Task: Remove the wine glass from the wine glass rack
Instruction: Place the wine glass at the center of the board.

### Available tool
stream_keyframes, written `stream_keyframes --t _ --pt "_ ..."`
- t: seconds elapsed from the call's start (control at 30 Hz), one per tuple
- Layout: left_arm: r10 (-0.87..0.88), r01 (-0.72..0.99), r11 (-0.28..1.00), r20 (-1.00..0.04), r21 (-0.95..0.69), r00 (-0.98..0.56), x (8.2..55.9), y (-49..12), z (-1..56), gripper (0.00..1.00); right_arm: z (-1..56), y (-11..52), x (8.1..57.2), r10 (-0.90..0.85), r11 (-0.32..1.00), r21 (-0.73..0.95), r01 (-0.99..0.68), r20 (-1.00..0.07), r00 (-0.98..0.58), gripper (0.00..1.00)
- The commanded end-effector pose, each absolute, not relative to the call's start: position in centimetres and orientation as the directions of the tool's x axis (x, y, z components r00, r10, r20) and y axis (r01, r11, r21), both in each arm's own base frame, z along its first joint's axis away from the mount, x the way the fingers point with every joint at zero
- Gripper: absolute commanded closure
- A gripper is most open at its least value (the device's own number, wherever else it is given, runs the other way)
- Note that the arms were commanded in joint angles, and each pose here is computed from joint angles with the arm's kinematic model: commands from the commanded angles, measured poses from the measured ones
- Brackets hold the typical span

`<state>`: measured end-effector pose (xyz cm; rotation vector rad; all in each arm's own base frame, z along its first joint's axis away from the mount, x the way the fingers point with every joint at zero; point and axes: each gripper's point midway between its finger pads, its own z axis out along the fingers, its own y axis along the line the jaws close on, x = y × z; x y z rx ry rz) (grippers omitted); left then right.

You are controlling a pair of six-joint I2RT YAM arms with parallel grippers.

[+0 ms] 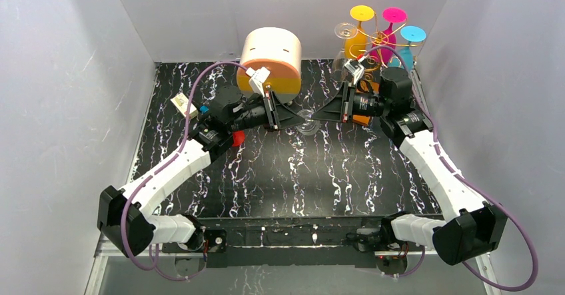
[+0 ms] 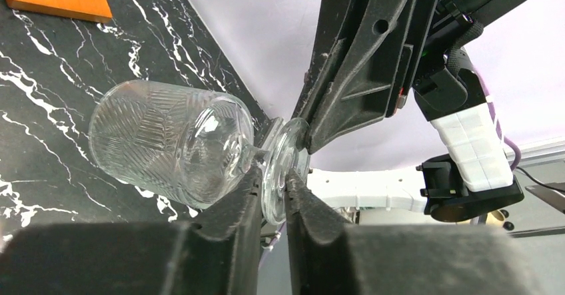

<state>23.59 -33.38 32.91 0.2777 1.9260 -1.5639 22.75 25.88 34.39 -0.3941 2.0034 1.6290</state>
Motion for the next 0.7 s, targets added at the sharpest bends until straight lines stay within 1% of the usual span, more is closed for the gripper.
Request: stream_keyframes --t 0.0,0.07,0.1,0.3,0.33,0.4,0.53,0.67 --pt "-0.198 0.589 0.19 -0.618 -0.785 -0.761 22.1 -33.8 34.8 0.91 36.0 26.4 21.8 0.086 0.164 0.77 -0.617 -0.634 -0.768 0.99" --pt "-0.191 0.593 0.194 -0.623 -0.781 -0.758 22.0 -33.8 34.7 0.98 35.9 26.5 21.7 0.079 0.157 0.767 -0.622 -0.637 -0.767 0.99" --pt "-0.189 0.594 0.195 -0.624 -0.78 -0.758 22.0 -33.8 34.7 1.0 35.8 26.6 21.6 0.072 0.152 0.766 -0.624 -0.638 -0.766 0.99" --pt "-0.193 0.603 0.204 -0.635 -0.772 -0.748 22.0 -33.6 35.0 1.0 35.5 27.0 20.8 0.044 0.134 0.753 -0.644 -0.654 -0.755 0.98" --pt "-0.194 0.605 0.205 -0.638 -0.769 -0.745 22.0 -33.6 35.1 1.0 35.4 27.0 20.7 0.042 0.132 0.752 -0.646 -0.656 -0.754 0.94" --pt "-0.199 0.611 0.204 -0.643 -0.765 -0.739 22.0 -33.5 35.3 1.0 35.0 27.1 20.6 0.029 0.13 0.756 -0.642 -0.65 -0.759 0.83" --pt "-0.218 0.613 0.226 -0.652 -0.757 -0.726 22.2 -33.2 35.4 1.0 34.5 27.2 20.2 0.01 0.124 0.762 -0.635 -0.641 -0.767 0.75" --pt "-0.229 0.615 0.229 -0.656 -0.754 -0.719 22.3 -33.0 35.5 1.0 34.2 27.4 20.1 0.002 0.12 0.766 -0.631 -0.636 -0.772 0.71"
